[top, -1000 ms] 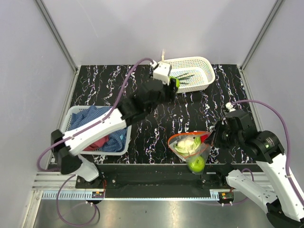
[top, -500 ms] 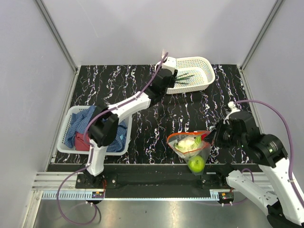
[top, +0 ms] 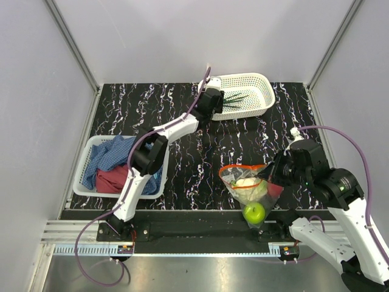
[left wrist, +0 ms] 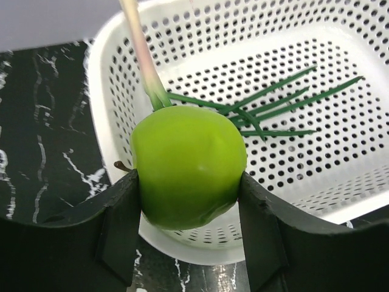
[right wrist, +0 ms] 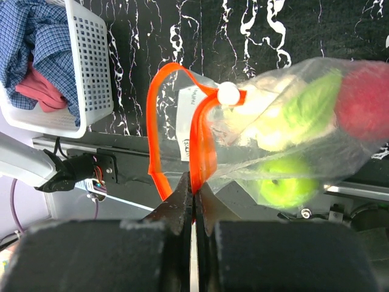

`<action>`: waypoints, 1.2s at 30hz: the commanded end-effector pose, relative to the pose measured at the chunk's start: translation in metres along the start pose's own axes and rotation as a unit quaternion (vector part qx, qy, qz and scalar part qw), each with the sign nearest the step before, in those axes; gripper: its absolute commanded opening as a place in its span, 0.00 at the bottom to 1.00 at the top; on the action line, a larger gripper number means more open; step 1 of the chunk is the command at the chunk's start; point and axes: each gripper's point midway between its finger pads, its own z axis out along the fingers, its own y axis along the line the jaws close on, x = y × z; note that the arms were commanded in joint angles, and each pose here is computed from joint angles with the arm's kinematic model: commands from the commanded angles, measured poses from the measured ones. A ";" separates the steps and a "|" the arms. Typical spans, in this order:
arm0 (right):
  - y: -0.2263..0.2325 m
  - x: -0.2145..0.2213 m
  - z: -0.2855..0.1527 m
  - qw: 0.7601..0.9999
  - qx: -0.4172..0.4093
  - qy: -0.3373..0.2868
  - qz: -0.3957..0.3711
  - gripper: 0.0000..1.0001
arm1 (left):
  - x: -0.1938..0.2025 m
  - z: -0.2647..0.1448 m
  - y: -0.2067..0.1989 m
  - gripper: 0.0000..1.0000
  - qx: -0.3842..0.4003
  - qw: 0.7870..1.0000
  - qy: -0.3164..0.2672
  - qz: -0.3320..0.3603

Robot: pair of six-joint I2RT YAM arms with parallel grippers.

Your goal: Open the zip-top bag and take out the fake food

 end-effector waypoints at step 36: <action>-0.003 0.005 0.015 0.999 -0.015 0.005 -0.044 0.00 | -0.026 -0.387 -0.153 0.65 0.379 0.898 0.169 -0.146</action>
